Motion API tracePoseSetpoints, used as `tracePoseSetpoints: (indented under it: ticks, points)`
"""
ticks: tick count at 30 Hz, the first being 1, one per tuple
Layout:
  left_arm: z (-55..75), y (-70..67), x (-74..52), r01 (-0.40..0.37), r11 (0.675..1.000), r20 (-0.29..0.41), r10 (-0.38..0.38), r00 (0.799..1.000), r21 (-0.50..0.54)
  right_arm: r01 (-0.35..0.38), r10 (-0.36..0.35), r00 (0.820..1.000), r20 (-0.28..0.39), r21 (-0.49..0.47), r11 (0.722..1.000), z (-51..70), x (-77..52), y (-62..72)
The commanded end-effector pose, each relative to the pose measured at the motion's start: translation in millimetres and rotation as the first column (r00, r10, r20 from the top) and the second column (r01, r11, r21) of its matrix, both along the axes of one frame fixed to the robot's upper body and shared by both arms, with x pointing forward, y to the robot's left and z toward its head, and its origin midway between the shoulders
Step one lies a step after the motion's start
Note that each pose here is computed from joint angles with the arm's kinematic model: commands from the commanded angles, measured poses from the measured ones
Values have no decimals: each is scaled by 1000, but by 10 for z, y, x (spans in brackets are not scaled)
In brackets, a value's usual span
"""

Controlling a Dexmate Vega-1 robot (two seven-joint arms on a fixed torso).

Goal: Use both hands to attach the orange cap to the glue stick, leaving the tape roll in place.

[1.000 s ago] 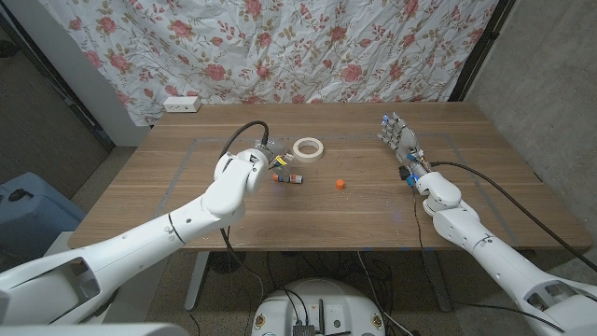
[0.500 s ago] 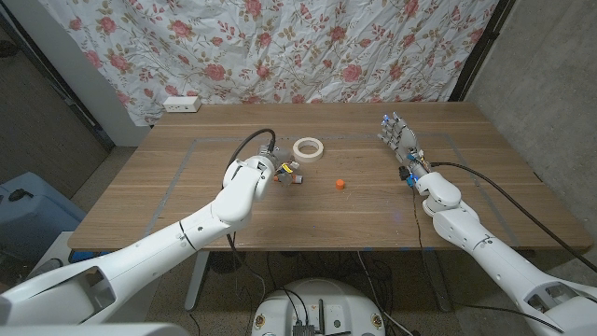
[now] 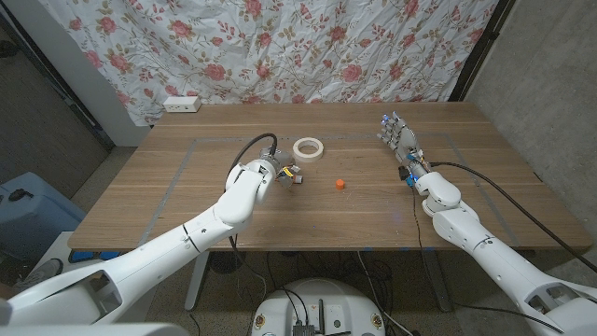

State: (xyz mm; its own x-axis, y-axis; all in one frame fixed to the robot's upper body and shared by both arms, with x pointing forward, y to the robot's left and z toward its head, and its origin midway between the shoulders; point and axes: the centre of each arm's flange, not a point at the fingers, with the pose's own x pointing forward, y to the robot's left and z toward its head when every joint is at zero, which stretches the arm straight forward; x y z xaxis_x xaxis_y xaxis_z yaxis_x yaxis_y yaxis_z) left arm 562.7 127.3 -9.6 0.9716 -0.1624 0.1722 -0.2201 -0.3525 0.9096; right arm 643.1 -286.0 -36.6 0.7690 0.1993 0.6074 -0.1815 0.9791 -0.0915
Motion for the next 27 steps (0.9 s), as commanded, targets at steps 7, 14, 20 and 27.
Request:
tracePoseSetpoints:
  ticks: [7,14,20,27]
  points:
    - [1,25,150,9,1000,-17,-9,1000,4,6,-6,1000,-3,4,1000,-7,-11,9]
    - [1,37,191,13,1000,-29,-13,999,-5,10,-10,1000,-2,4,1000,5,-6,4]
    - [4,42,192,21,1000,-27,-21,999,-12,11,-11,1000,-2,7,1000,12,5,5]
    - [10,38,200,36,999,-19,-37,999,-14,11,-10,1000,-5,10,1000,7,31,15]
